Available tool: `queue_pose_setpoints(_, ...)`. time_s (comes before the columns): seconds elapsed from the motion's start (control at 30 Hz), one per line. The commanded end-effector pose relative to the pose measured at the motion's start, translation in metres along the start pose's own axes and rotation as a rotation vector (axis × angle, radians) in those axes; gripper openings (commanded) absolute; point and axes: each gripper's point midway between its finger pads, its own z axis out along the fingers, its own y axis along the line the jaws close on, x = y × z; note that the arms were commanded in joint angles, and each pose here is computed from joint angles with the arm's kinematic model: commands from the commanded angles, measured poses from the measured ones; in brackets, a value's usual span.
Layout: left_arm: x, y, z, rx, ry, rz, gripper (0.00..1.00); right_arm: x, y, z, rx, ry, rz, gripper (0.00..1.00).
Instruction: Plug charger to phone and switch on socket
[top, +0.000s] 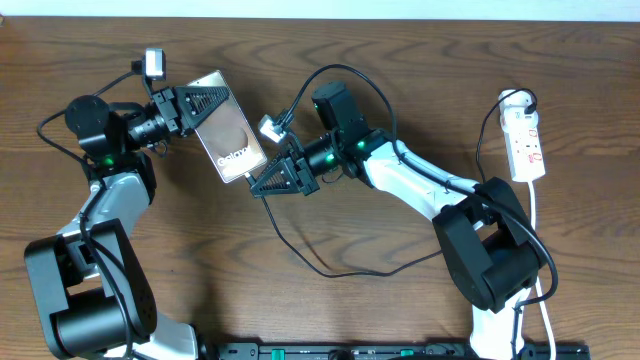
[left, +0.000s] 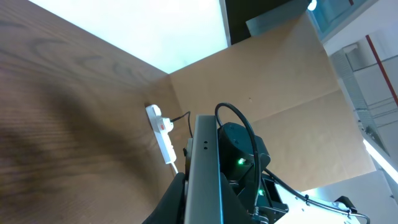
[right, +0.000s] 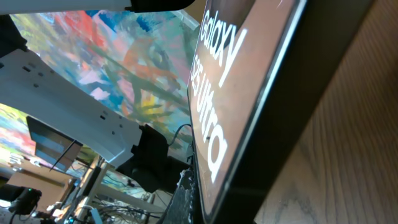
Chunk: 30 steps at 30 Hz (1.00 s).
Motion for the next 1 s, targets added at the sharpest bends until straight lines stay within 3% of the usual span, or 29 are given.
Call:
queue_pose_setpoints(0.0, 0.005, -0.003, 0.0, 0.012, 0.035, 0.017, 0.07, -0.003, 0.0, 0.0, -0.006, -0.002, 0.001, 0.01)
queue_pose_setpoints(0.97, -0.005, -0.001, 0.0, -0.004, -0.025, 0.022, 0.08, -0.005, -0.005, -0.001, 0.019, -0.01, 0.017, 0.01)
